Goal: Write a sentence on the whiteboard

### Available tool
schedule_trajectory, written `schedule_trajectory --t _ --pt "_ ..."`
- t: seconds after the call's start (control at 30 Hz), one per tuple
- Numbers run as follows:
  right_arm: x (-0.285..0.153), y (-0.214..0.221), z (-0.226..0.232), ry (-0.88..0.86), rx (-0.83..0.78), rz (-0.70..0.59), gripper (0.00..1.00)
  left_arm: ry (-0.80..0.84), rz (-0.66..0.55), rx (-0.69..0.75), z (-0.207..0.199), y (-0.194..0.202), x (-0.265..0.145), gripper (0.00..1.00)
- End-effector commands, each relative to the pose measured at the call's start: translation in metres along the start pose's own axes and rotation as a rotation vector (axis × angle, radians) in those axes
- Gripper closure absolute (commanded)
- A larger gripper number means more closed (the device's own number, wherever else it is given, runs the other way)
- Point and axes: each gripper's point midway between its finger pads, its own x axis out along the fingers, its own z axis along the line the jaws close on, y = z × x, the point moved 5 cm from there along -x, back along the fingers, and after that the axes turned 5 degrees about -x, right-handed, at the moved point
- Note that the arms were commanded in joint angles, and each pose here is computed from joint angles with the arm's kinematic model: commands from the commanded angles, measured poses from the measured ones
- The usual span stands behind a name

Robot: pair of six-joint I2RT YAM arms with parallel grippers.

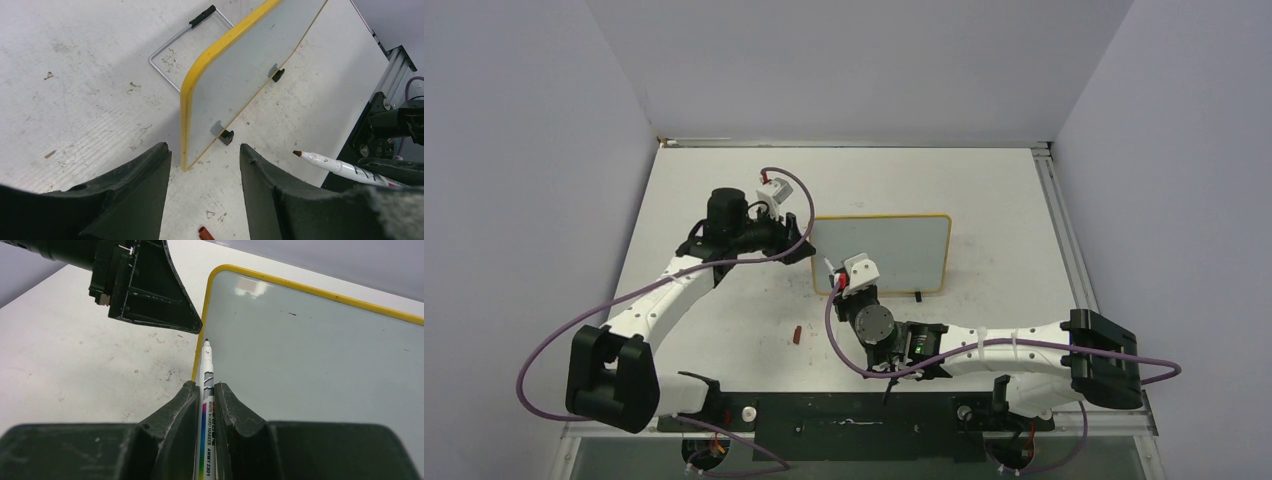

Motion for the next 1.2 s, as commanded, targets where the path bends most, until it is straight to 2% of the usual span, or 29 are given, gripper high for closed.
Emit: schedule_trajectory --t 0.0,0.23,0.53,0.7,0.93,1.17 --pt "-0.001 -0.018 -0.002 0.017 0.062 -0.042 0.95 -0.015 -0.090 0.104 -0.006 -0.025 -0.018 0.47" --pt "-0.005 -0.020 -0.006 0.008 0.079 -0.057 0.95 0.129 -0.104 0.111 -0.009 -0.044 -0.004 0.44" --pt "-0.008 -0.022 -0.008 -0.010 0.092 -0.067 0.95 0.227 -0.115 0.128 -0.006 -0.059 0.015 0.44" --pt "-0.010 -0.022 -0.009 -0.013 0.098 -0.068 0.95 0.322 -0.100 0.105 -0.013 -0.050 0.017 0.56" --pt "-0.015 -0.022 -0.013 -0.016 0.116 -0.073 0.95 0.309 -0.089 0.062 -0.018 -0.027 0.007 0.71" --pt "-0.016 -0.020 -0.015 -0.018 0.110 -0.070 0.95 0.303 -0.036 0.043 -0.023 -0.002 0.004 0.74"
